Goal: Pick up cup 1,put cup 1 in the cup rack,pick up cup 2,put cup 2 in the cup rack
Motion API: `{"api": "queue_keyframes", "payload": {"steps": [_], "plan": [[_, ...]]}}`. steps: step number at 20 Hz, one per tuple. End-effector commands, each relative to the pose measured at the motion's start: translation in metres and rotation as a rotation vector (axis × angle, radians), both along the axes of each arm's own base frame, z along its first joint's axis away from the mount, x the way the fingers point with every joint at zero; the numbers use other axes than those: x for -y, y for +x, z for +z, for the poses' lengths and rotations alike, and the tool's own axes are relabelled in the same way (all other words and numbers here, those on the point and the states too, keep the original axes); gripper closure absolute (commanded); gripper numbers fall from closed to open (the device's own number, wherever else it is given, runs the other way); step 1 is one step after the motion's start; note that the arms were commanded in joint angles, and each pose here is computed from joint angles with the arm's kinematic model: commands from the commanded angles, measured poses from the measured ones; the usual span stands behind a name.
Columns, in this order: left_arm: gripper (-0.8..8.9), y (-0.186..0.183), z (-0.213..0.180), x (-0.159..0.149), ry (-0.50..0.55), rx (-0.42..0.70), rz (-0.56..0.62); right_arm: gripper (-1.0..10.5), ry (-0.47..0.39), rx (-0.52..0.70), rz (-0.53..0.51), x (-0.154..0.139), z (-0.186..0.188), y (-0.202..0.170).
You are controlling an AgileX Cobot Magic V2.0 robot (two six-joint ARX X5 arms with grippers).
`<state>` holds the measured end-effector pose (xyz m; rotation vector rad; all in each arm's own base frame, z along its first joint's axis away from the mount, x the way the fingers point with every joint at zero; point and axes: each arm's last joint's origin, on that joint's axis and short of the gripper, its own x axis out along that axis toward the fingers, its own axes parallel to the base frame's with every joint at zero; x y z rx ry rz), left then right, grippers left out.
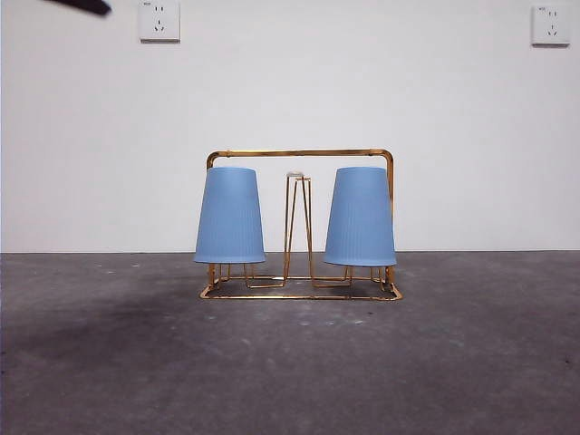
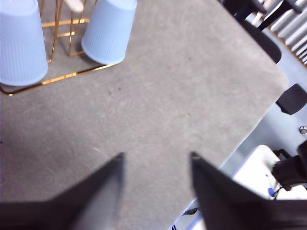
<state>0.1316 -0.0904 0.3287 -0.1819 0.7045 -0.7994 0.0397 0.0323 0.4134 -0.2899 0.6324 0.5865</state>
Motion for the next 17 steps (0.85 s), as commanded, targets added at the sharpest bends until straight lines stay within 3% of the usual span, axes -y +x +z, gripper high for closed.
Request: {"api": "queue_keyframes", "payload": {"steps": [1,5,7,17], "plan": [[8.21,-0.008,0.0029,-0.0043,-0.012,0.013,-0.003,9.6,-0.005,-0.05,-0.022,-0.0023,-0.0039,0.0022],[8.21,-0.0152,0.0063,-0.0086,-0.024,0.033,-0.003,9.6,-0.011,-0.068,-0.032,-0.0064,-0.0046,0.0065],[8.16,-0.0157,0.0067,-0.0089,-0.026,0.036,-0.002,9.4,0.027,-0.098,-0.074,-0.0074,-0.0049,0.0076],[8.16,-0.0141,0.0059,-0.008,-0.022,0.032,-0.003,9.4,0.027,-0.097,-0.074,-0.0073,-0.0048,0.0075]]}}
